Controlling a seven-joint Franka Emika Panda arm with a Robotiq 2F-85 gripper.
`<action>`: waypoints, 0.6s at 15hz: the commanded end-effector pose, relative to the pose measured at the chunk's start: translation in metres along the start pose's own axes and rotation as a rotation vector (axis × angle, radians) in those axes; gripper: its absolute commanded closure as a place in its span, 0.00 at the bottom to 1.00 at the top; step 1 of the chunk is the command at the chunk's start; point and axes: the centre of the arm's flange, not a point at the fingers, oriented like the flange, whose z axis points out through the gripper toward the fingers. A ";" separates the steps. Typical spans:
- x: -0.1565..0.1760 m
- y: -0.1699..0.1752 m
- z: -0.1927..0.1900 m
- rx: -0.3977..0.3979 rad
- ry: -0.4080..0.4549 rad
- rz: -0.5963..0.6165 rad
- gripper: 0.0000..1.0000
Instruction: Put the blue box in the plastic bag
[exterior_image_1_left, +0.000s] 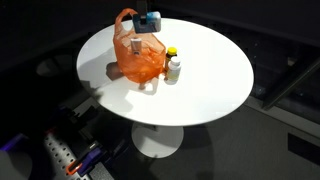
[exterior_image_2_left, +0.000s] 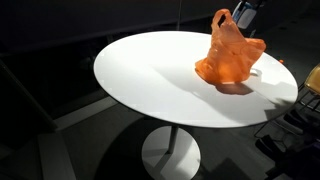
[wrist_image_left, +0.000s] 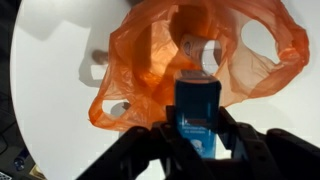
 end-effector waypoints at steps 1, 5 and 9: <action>0.003 0.002 0.017 -0.018 -0.069 -0.014 0.82; 0.006 0.006 0.045 -0.032 -0.127 -0.008 0.82; 0.006 0.010 0.074 -0.042 -0.175 -0.012 0.82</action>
